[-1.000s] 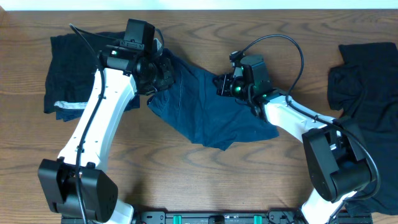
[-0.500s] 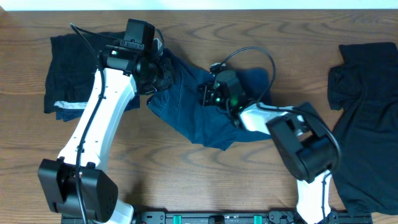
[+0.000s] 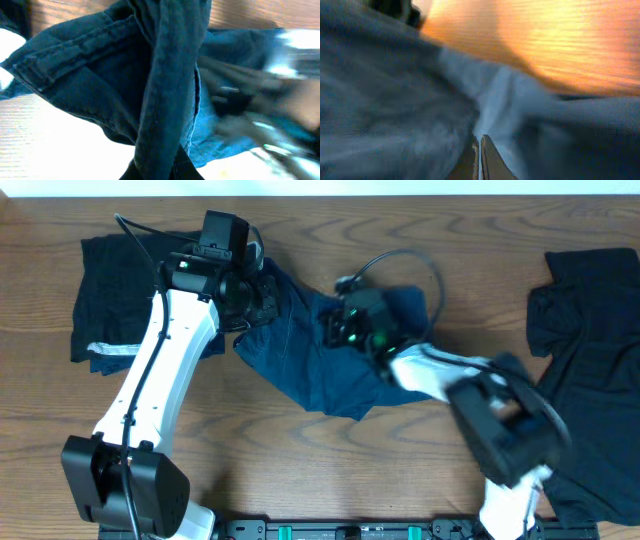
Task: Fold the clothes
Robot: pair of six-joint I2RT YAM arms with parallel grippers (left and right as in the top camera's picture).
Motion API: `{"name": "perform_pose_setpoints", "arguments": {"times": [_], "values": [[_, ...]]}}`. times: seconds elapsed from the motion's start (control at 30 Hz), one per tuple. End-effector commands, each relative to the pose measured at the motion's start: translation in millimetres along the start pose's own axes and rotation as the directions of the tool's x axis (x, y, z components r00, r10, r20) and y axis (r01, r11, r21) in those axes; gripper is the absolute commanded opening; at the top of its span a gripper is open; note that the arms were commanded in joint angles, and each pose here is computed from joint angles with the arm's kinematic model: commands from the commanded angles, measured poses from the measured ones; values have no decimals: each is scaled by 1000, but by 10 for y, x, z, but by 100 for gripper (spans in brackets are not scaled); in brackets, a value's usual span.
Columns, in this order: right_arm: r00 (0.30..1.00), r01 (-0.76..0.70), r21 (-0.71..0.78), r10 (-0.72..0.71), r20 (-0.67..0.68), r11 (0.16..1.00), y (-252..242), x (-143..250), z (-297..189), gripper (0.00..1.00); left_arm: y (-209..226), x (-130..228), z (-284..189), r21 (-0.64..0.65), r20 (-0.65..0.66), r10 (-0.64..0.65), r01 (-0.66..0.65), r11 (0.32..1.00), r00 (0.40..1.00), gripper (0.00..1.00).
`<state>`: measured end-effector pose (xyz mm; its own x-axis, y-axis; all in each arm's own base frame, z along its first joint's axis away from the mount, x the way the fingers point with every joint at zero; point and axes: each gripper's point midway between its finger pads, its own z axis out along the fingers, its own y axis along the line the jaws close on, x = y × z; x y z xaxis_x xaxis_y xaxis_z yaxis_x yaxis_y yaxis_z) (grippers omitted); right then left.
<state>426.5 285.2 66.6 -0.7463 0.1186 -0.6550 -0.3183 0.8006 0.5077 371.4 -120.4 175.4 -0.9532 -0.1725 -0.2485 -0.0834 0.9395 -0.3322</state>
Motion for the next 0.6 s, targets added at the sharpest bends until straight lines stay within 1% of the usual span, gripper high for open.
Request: {"name": "perform_pose_setpoints", "arguments": {"times": [0.0, 0.13, 0.23, 0.37, 0.5, 0.57], "values": [[996, 7, 27, -10, 86, 1000, -22, -601, -646, 1, -3, -98, -166, -26, 61, 46, -44, 999, 997, 6], [998, 54, 189, -48, -40, 981, -457, -474, -1165, 1, -23, -91, -162, -24, 60, 52, -51, 998, 997, 6], [989, 77, 326, -32, -142, 942, -859, -271, -1374, 1, -84, -66, -150, -18, 57, 67, -66, 998, 996, 6], [967, 84, 402, 22, -253, 912, -1222, 22, -1428, 1, -232, -35, -124, -2, 63, 104, -104, 995, 993, 6], [945, 76, 445, 77, -317, 892, -1500, 266, -1316, 1, -370, -37, -107, 17, 81, 134, -136, 991, 988, 6], [931, 74, 455, 102, -351, 887, -1612, 409, -1217, 1, -418, -48, -104, 26, 91, 127, -130, 991, 988, 6]]}}
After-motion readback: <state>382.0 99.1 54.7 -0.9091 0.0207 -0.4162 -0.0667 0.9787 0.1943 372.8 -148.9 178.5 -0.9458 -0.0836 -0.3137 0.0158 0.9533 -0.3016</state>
